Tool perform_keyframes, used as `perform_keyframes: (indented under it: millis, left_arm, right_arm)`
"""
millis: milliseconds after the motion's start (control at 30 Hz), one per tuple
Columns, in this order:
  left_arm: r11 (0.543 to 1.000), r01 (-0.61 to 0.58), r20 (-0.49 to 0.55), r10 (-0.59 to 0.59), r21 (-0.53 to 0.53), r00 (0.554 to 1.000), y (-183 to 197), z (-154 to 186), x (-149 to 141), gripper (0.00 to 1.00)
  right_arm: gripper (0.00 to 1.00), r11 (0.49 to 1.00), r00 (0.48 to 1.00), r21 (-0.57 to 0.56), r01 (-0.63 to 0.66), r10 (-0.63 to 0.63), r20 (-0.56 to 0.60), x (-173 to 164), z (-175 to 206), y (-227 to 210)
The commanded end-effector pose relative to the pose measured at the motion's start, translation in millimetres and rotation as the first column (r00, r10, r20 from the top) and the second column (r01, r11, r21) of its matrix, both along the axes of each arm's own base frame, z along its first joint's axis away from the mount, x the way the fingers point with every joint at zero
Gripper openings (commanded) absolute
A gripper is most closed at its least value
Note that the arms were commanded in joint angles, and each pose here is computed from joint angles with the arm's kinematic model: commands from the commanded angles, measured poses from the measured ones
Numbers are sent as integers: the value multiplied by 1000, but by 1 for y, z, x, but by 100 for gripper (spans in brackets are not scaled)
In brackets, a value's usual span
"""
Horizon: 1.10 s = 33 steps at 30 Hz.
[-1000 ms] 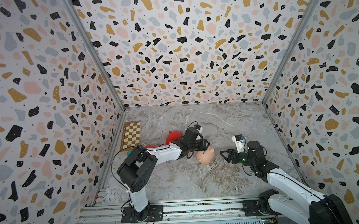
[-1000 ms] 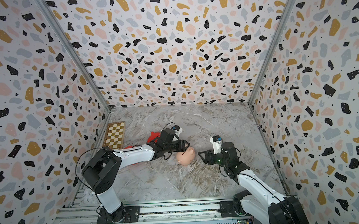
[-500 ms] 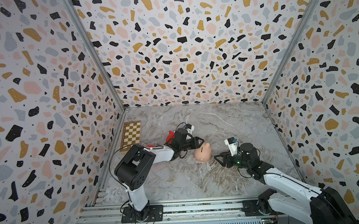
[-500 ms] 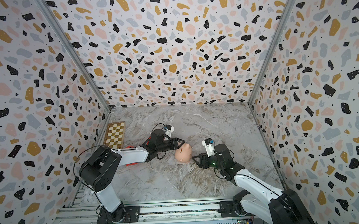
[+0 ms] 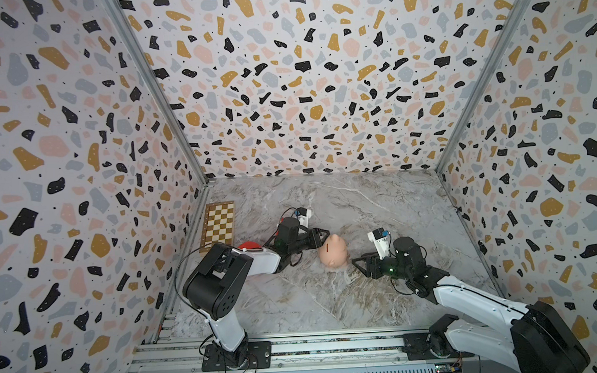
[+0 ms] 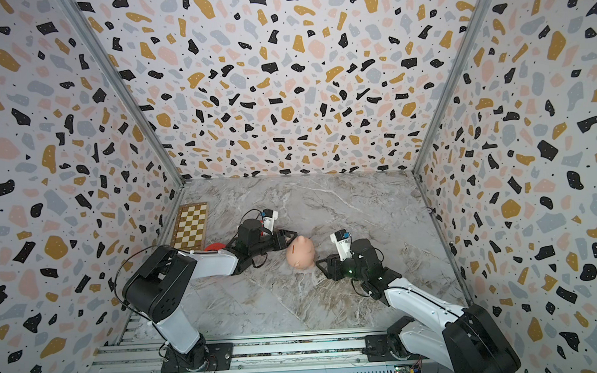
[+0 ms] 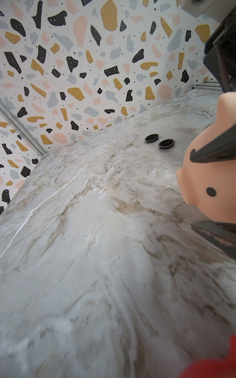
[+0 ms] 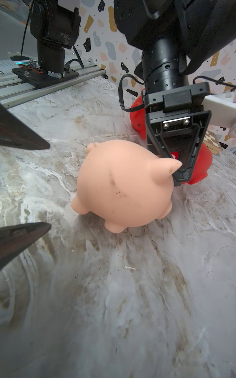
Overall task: Open piggy banks
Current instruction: Adjust the piggy bank at the center of the board.
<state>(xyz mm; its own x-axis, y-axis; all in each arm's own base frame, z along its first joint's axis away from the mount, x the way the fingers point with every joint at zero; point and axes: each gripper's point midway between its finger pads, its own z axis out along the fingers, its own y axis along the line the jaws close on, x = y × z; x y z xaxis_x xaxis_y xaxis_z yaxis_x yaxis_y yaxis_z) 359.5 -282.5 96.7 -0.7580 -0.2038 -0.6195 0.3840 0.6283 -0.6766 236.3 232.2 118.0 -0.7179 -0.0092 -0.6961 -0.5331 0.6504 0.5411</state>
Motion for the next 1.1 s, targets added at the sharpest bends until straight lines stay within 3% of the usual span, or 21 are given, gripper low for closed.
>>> perform_keyframes:
  millis: [0,433,1067]
  left_arm:
    - [994,-11,-131,26,109,991,21,-48,-22,47]
    - [987,-55,-91,70,151,993,41,-20,-17,57]
    - [996,21,-186,-6,81,982,31,-11,-41,61]
  right_arm:
    - [58,1000,998,31,2,-3,58,11,23,9]
    - [58,999,998,15,31,-32,61,16,25,9]
    - [56,999,999,-36,37,-37,8,11,-9,17]
